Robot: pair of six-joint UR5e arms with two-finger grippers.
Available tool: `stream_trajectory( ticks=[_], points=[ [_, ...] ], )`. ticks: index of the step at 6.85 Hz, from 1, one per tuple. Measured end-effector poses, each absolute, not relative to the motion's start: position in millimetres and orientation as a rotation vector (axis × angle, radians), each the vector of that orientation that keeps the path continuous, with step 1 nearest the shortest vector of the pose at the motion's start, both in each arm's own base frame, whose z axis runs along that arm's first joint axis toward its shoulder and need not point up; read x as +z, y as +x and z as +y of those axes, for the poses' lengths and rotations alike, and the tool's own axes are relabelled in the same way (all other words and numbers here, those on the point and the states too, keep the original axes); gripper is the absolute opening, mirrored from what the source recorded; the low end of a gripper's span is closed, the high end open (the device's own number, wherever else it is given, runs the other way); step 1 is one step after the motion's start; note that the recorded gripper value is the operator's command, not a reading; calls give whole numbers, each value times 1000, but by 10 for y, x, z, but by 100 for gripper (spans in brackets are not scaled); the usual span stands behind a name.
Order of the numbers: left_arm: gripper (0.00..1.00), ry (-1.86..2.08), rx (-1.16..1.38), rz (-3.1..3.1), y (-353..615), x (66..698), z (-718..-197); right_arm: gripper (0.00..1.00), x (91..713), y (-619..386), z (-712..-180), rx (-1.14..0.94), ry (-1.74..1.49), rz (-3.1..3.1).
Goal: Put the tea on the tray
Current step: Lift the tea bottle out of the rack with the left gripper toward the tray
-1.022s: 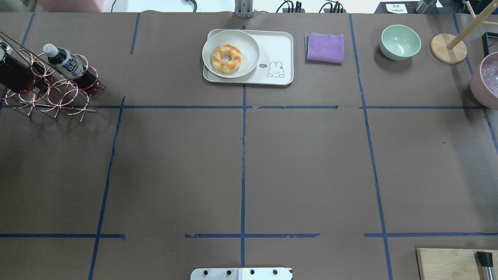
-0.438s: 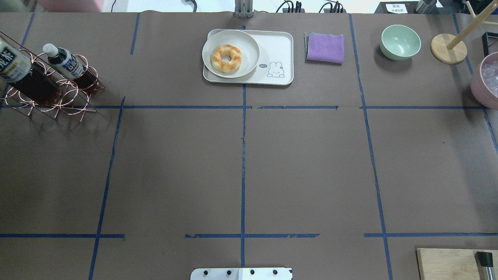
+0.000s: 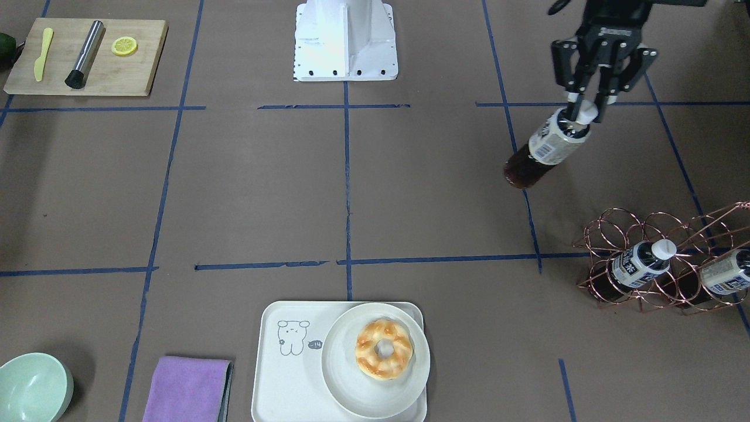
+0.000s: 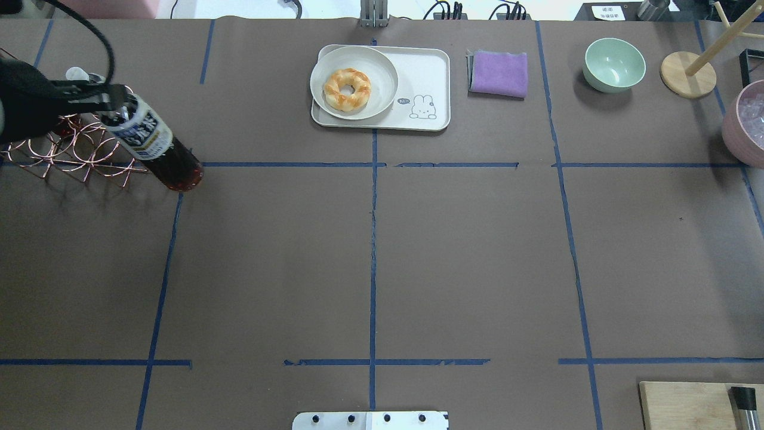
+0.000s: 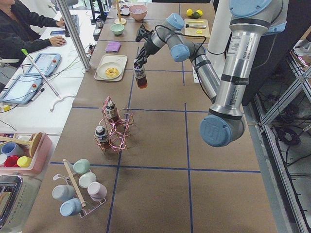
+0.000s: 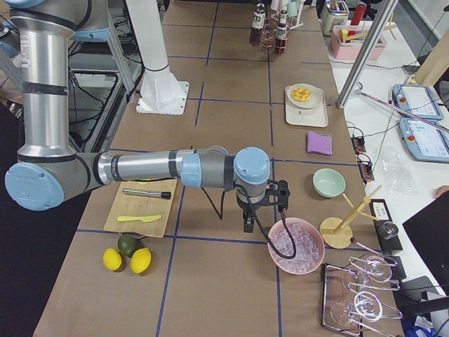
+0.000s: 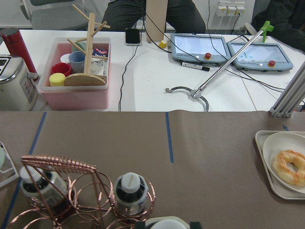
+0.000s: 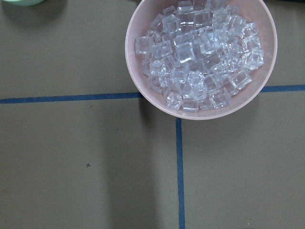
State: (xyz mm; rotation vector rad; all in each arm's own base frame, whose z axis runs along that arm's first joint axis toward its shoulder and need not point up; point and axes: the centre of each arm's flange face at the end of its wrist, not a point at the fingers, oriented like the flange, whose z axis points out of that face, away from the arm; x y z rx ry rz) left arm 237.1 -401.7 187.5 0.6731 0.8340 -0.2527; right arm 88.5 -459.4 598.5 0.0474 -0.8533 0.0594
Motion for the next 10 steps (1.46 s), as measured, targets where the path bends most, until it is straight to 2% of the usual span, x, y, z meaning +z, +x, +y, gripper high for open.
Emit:
stream_trajectory(
  ticks=[2,5,10],
  points=[
    [0,665,-228,844,3282,1425,-3799,100,5990,885,-4594,58,48,-853],
    [0,626,-244,867,4199,986,-3907,100,5974,885,-4595,56,52,-853],
    [0,655,-246,823,4992,812,-4032,100,5967,885,-4595,56,52,-853]
  ],
)
